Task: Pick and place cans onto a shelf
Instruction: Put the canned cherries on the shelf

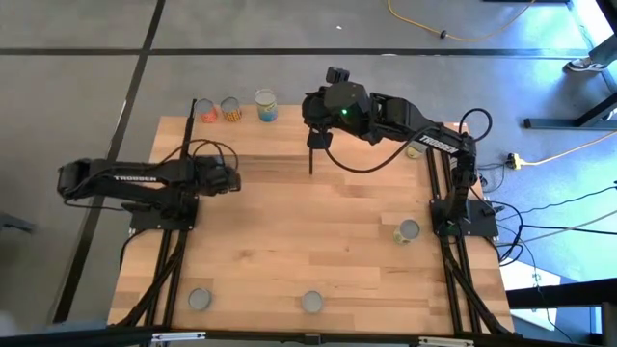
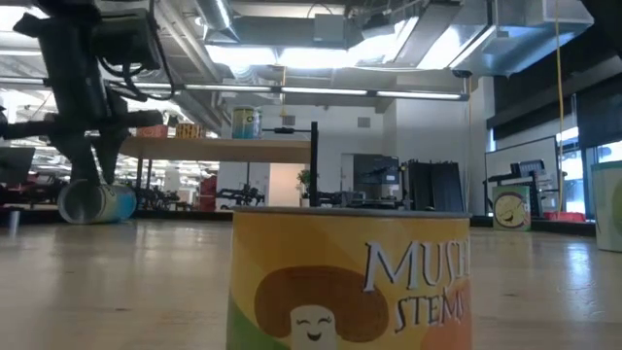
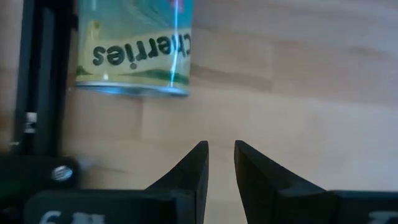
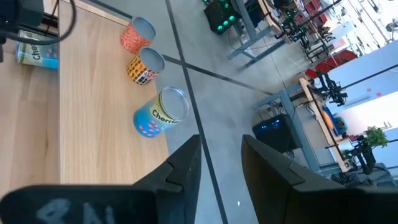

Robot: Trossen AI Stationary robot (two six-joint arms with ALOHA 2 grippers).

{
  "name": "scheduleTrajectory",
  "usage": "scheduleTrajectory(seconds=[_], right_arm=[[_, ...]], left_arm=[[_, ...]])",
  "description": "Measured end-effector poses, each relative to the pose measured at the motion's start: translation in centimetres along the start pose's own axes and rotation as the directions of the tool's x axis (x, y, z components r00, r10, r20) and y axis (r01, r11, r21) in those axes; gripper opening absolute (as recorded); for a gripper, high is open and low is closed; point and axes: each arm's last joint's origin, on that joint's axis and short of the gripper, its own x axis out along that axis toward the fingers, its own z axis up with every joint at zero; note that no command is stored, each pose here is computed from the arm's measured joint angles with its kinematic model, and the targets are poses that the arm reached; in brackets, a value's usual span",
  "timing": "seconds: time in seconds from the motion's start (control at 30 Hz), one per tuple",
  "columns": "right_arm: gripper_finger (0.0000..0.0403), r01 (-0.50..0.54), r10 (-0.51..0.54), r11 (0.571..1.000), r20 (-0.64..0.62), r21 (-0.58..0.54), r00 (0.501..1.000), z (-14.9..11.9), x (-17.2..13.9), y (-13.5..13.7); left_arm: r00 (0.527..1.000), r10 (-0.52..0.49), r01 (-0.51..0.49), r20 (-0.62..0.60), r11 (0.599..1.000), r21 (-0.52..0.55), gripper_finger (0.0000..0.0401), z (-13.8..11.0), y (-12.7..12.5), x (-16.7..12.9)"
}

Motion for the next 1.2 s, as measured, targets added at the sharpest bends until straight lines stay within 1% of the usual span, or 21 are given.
scheduleTrajectory(seconds=[0.07, 0.13, 0.3, 0.37, 0.43, 0.53, 0.67, 0.87, 1.0, 1.1, 1.2], right_arm=[[0.0116, -0.001, 0.001, 1.0, 0.0, -0.001, 1.0, 0.0, 0.0, 0.0], [0.0116, -0.001, 0.001, 1.0, 0.0, -0.002, 1.0, 0.0, 0.0, 0.0], [0.0116, -0.001, 0.001, 1.0, 0.0, -0.003, 1.0, 0.0, 0.0, 0.0], [0.0116, -0.001, 0.001, 1.0, 0.0, -0.003, 1.0, 0.0, 0.0, 0.0], [0.0116, -0.001, 0.001, 1.0, 0.0, -0.007, 1.0, 0.0, 0.0, 0.0], [0.0116, -0.002, 0.002, 1.0, -0.001, -0.007, 1.0, 0.0, 0.0, 0.0], [0.0116, -0.003, 0.003, 1.0, 0.001, -0.014, 1.0, 0.0, 0.0, 0.0], [0.0116, -0.003, 0.003, 1.0, 0.0, -0.026, 1.0, 0.0, 0.0, 0.0], [0.0116, -0.003, 0.003, 1.0, 0.0, -0.028, 1.0, 0.0, 0.0, 0.0], [0.0116, -0.003, 0.003, 0.999, 0.0, -0.033, 1.0, 0.0, 0.0, 0.0], [0.0116, -0.002, 0.002, 0.998, 0.0, -0.065, 1.0, 0.0, 0.0, 0.0]], left_arm=[[0.998, -0.036, 0.038, 0.057, 0.998, -0.04, 0.0071, -0.4, -0.2, 0.1], [0.994, -0.053, 0.058, 0.1, 0.997, -0.048, 0.0071, -0.7, -0.2, 0.0], [0.978, -0.068, 0.082, 0.195, 0.995, -0.062, 0.0071, -1.4, 0.0, -0.4], [0.975, -0.048, 0.063, 0.218, 0.996, -0.063, 0.0071, -1.7, 0.2, -0.4], [0.973, -0.017, 0.034, 0.231, 0.997, -0.072, 0.0071, -1.9, 0.6, -0.4], [0.971, -0.011, 0.035, 0.238, 0.994, -0.1, 0.0068, -2.3, 0.6, -0.1], [0.971, 0.011, 0.021, 0.239, 0.992, -0.128, 0.0066, -2.8, 0.4, 0.3], [0.958, 0.075, -0.031, 0.276, 0.986, -0.161, 0.0066, -3.2, 0.1, 1.3], [0.939, 0.083, -0.02, 0.333, 0.982, -0.188, 0.0065, -3.4, -0.3, 1.9], [0.94, 0.085, -0.02, 0.331, 0.98, -0.197, 0.0065, -3.6, -0.5, 2.2], [0.943, 0.065, 0.004, 0.327, 0.978, -0.206, 0.0065, -3.7, -0.8, 2.5]])
